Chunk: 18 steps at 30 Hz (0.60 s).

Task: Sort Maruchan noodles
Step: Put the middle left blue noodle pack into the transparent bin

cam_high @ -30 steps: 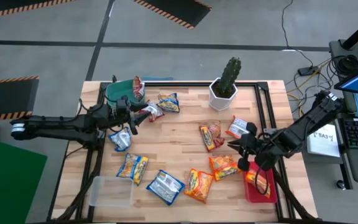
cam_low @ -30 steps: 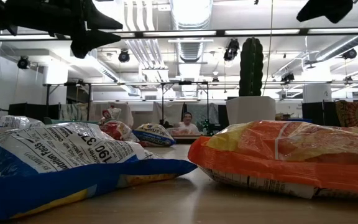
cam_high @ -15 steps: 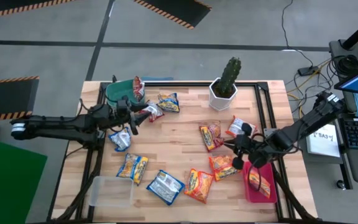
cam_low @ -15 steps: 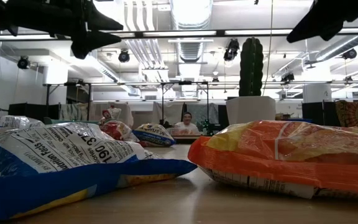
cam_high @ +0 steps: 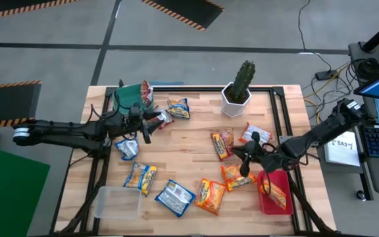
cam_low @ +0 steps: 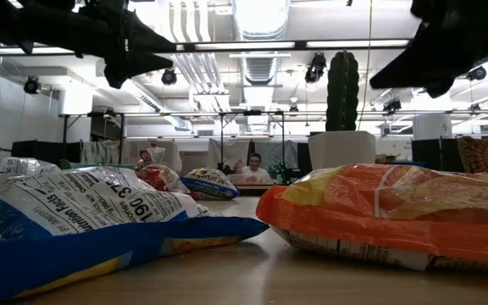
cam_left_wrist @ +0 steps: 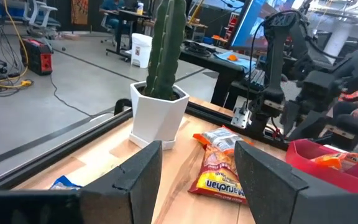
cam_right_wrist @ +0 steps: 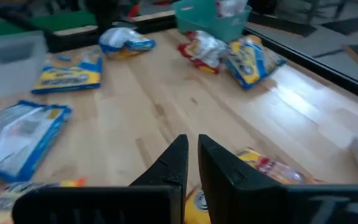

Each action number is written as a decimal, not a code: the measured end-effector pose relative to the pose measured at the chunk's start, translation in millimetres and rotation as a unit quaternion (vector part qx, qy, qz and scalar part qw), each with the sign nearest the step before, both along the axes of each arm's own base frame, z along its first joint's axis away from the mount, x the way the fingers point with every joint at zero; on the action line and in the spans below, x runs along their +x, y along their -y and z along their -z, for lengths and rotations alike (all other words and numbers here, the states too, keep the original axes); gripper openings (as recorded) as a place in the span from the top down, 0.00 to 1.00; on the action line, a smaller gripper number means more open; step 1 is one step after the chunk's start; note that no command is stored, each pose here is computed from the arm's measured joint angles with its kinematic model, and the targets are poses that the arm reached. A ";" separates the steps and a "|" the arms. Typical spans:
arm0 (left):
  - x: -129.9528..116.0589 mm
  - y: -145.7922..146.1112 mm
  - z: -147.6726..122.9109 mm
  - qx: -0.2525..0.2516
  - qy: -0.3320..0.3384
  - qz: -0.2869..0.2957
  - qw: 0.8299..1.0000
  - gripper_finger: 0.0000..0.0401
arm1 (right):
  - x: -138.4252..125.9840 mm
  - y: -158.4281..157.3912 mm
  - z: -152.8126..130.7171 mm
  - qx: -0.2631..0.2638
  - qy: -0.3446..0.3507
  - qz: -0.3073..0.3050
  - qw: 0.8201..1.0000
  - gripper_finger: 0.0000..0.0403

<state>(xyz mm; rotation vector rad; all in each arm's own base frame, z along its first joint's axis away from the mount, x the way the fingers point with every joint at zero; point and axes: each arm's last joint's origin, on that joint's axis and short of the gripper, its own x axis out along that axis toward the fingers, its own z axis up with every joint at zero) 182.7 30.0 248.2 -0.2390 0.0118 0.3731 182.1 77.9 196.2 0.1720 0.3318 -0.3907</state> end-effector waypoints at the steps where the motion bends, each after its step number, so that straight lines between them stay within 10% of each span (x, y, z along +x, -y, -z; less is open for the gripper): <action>1: 1.1 -0.2 0.4 0.000 0.001 0.000 1.000 0.54 | 0.8 4.1 2.3 0.009 0.004 0.013 1.000 0.93; 18: 7.8 0.6 0.6 -0.001 -0.005 0.026 1.000 0.54 | 17.0 59.3 9.0 0.270 0.044 0.120 0.954 0.92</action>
